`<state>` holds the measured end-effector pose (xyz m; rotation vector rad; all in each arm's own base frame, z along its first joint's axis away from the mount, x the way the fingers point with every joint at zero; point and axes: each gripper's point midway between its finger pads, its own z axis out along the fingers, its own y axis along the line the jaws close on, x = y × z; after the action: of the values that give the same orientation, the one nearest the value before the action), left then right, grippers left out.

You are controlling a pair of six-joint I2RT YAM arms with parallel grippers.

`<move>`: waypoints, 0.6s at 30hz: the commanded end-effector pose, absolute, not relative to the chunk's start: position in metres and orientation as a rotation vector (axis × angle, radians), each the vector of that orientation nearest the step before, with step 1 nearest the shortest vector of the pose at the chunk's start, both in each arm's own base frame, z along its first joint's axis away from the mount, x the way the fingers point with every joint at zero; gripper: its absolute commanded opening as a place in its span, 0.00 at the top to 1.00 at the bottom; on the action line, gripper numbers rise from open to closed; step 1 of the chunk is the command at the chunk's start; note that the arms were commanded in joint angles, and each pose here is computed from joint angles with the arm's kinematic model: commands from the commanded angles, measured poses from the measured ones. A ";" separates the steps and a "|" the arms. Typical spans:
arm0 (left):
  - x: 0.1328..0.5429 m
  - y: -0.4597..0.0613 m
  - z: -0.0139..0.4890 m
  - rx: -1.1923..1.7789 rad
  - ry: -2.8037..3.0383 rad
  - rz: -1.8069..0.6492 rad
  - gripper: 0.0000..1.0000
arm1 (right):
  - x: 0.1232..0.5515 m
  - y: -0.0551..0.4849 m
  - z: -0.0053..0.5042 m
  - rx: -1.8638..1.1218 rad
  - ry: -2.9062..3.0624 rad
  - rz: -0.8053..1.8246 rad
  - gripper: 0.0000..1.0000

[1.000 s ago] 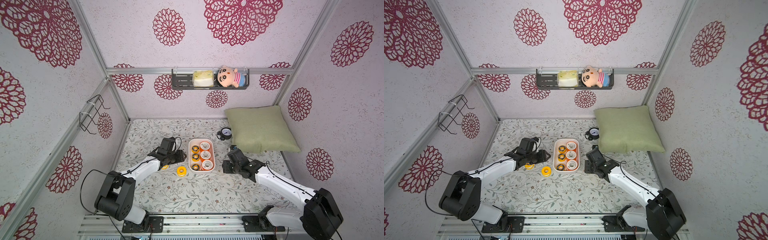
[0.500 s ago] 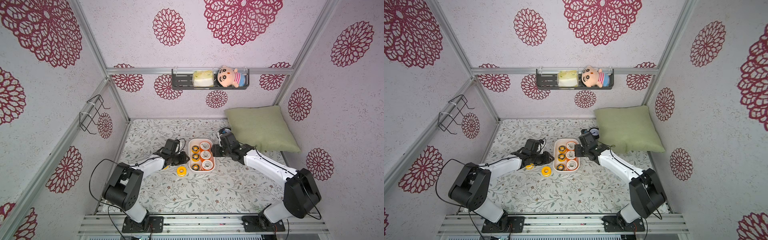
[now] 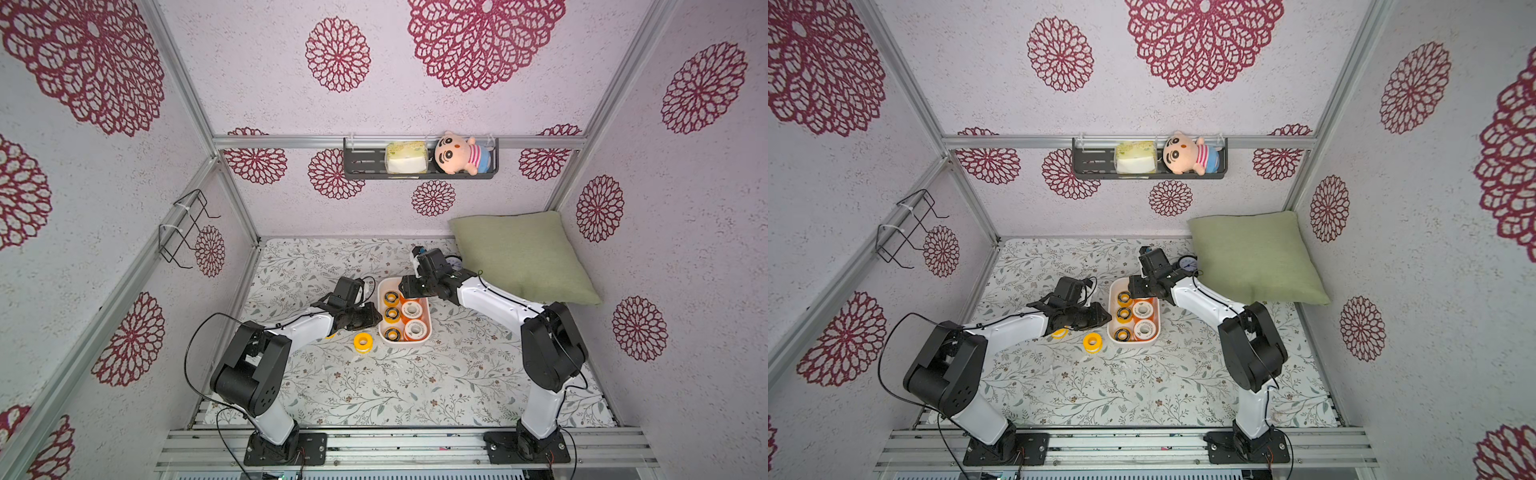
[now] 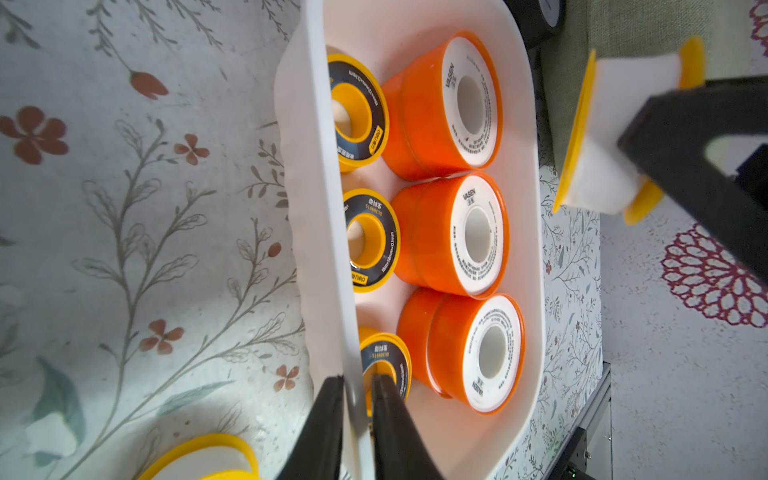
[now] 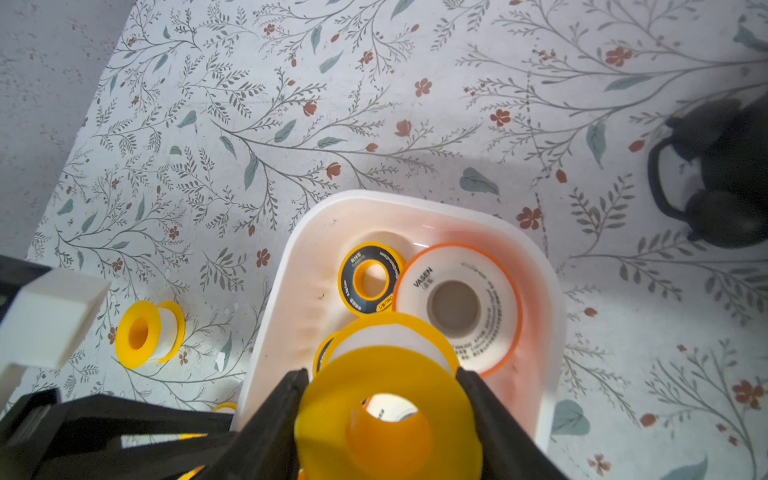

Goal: Put the sealing tape into the storage box
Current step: Place the sealing tape in the storage box.

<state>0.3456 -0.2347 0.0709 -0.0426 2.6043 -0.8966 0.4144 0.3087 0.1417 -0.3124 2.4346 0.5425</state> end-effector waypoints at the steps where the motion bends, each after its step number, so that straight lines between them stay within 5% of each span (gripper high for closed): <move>1: 0.352 -0.242 0.080 -0.016 2.573 -0.910 0.82 | 0.419 0.326 0.153 -0.383 2.410 0.577 0.41; 18: 0.352 -0.241 0.081 -0.015 2.580 -0.896 0.81 | 0.440 0.363 0.121 -0.469 2.477 0.523 0.39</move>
<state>0.3462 -0.2348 0.0722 -0.0436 2.6074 -0.8905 0.4391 0.3579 0.1109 -0.4325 2.4912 0.5280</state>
